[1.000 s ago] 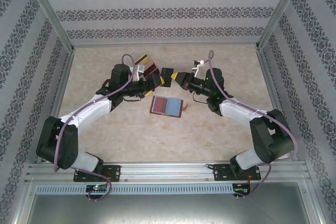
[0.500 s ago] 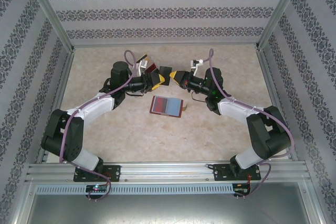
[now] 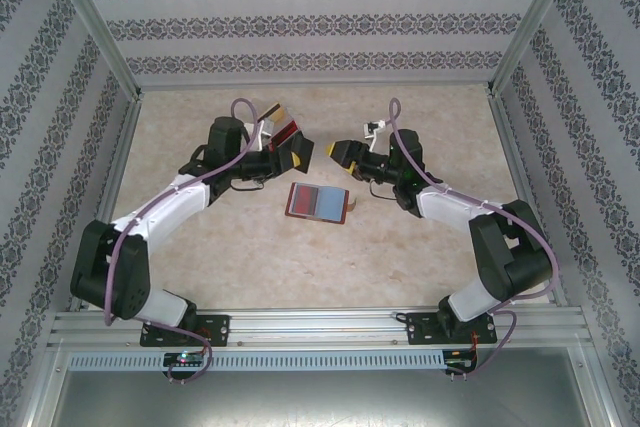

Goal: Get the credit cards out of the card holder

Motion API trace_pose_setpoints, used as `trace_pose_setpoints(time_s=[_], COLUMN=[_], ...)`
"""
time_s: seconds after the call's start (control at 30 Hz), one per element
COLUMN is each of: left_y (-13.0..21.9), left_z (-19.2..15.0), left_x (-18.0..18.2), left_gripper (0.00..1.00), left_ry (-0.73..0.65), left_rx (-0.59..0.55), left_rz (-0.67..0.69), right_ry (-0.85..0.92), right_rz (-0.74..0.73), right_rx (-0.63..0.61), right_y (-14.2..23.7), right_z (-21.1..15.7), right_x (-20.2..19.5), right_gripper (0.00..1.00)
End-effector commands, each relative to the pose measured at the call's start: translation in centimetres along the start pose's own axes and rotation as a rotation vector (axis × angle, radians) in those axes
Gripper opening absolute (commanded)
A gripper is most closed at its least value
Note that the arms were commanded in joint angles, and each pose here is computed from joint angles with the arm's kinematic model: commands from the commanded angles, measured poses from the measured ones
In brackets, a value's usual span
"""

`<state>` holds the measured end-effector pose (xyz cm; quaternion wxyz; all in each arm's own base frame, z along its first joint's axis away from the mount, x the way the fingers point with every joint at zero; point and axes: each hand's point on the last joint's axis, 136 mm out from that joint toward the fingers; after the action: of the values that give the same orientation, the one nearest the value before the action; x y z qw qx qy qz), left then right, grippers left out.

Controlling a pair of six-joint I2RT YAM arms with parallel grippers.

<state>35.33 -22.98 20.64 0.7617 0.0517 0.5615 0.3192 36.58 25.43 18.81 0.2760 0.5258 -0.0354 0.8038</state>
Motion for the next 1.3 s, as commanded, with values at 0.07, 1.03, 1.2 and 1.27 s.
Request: trace_pose_setpoints(time_s=[0.07,1.03,1.2,1.27], left_y=[2.5,-9.2,-9.2,-9.1], left_z=[0.2,8.5,9.0,9.0], left_x=[4.7,12.1,13.4,13.9], left_gripper=[0.0,0.0,0.0,0.0], left_ry=[-0.2,-0.835,-0.857,-0.851], left_rx=[0.011,0.318,0.335,0.337], left_rz=[0.34,0.605,0.636,0.644], right_ry=[0.07,0.077,0.08,0.085], right_rz=[-0.116,-0.445,-0.419,-0.411], right_rx=[0.008,0.059,0.066,0.07], right_y=[1.5,5.4,4.9,4.7], right_z=[-0.4,0.3,0.3,0.3], right_x=[-3.4,-9.4,-8.6,-8.3], right_gripper=[0.73,0.88,0.89,0.88])
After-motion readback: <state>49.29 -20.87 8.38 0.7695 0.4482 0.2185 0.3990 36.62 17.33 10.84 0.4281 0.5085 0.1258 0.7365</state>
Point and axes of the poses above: each hand's point on the last joint's axis, 136 mm out from that joint toward the fingers, its own y axis back along the fingers, its own x axis along the line the jaws close on, z = x × y, and after that the axes turned 4 degrees about y, right-handed
